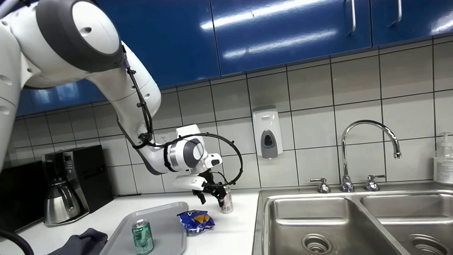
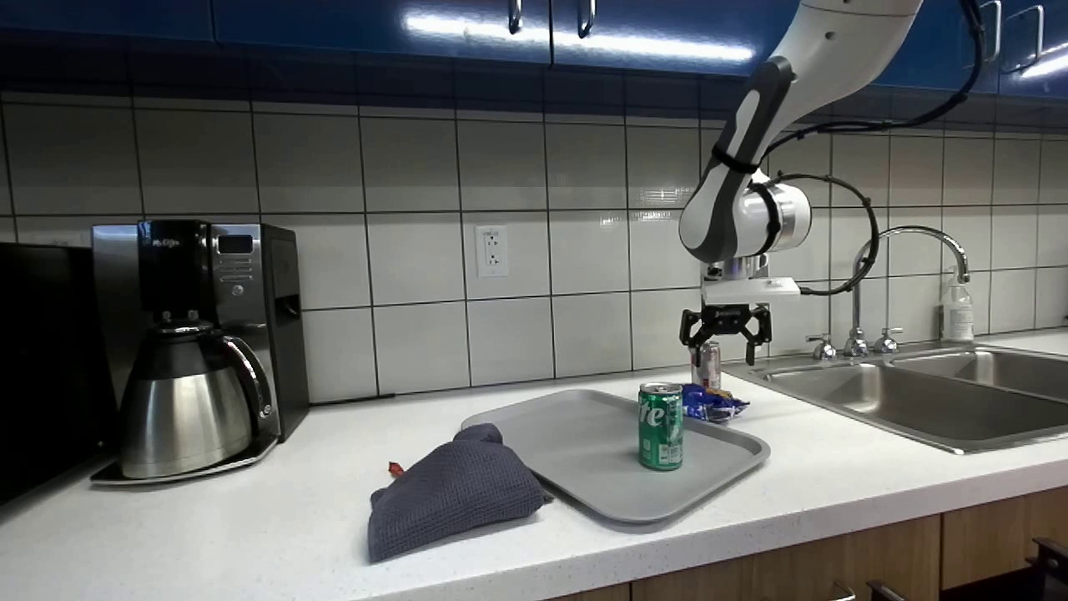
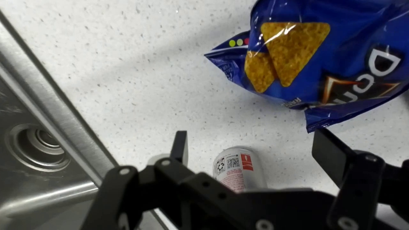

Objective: Put the green and gray cans on the tray

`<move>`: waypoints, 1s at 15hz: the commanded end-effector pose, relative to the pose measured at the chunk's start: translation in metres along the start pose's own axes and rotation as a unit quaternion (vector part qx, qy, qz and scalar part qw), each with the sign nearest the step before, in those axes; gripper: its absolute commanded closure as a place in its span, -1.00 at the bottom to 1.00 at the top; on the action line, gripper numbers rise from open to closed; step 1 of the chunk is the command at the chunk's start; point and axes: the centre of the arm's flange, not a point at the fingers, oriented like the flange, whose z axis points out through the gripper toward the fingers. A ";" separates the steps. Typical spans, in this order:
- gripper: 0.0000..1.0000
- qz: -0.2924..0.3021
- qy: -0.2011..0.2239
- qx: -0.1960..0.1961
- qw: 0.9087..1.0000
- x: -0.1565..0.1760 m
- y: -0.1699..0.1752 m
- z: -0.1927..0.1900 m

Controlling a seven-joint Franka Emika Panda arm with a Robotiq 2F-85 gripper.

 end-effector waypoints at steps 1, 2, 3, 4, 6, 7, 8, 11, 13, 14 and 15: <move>-1.00 -0.005 -0.001 0.006 1.000 0.028 0.004 0.011; -1.00 -0.005 -0.001 0.006 1.000 0.032 0.005 0.013; -1.00 -0.005 0.000 0.006 1.000 0.036 0.006 0.014; -1.00 -0.005 0.002 0.007 1.000 0.039 0.007 0.015; -1.00 -0.006 0.006 0.006 1.000 0.046 0.009 0.017; -1.00 -0.007 0.007 0.006 1.000 0.049 0.009 0.018; -1.00 -0.008 0.008 0.006 1.000 0.053 0.010 0.019; -1.00 -0.009 0.011 0.006 1.000 0.062 0.009 0.021; -1.00 -0.010 0.012 0.005 1.000 0.066 0.008 0.025; -1.00 -0.010 0.011 0.004 1.000 0.069 0.008 0.027; -1.00 -0.009 0.011 0.003 1.000 0.071 0.008 0.029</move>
